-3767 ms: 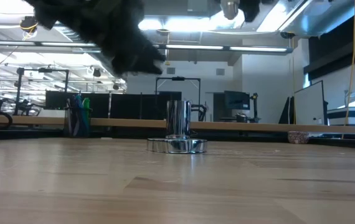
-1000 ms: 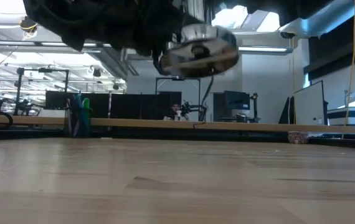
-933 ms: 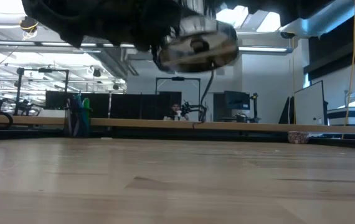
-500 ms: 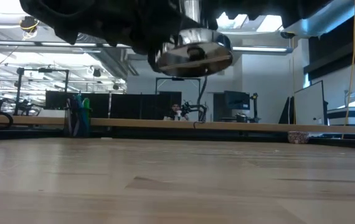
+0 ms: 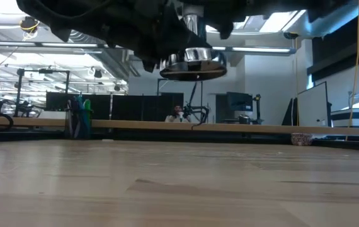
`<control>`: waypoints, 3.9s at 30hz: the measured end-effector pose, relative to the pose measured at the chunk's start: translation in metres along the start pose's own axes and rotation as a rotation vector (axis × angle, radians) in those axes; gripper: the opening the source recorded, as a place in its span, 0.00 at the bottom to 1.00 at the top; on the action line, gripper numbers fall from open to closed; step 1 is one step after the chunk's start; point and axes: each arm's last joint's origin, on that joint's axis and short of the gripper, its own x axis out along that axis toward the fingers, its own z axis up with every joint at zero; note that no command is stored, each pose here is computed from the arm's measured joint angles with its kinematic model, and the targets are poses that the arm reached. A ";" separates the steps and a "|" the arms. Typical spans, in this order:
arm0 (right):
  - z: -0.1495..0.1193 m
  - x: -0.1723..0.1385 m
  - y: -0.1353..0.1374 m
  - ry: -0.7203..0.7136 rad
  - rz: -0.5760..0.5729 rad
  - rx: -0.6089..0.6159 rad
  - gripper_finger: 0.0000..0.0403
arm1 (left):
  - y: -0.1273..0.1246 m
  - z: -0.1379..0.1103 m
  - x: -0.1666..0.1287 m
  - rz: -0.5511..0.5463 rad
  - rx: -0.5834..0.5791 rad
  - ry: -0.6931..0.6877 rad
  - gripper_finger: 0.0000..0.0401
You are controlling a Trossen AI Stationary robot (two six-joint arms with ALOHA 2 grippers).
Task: Screw lightbulb
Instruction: Insert the lightbulb into the lamp
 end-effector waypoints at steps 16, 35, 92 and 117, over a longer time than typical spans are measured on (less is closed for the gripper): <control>-0.010 -0.003 0.004 0.001 -0.286 0.199 0.40 | -0.001 0.013 0.007 0.184 -0.017 0.047 0.40; -0.028 0.008 0.008 0.053 -0.180 0.114 0.40 | 0.010 0.001 0.009 0.257 -0.033 0.174 0.40; 0.041 -0.046 0.009 -0.021 0.352 -0.028 0.73 | -0.018 0.027 0.006 -0.220 0.017 -0.018 0.42; 0.033 -0.031 0.011 -0.074 0.300 -0.042 0.37 | -0.009 0.024 0.009 -0.200 -0.026 0.016 0.42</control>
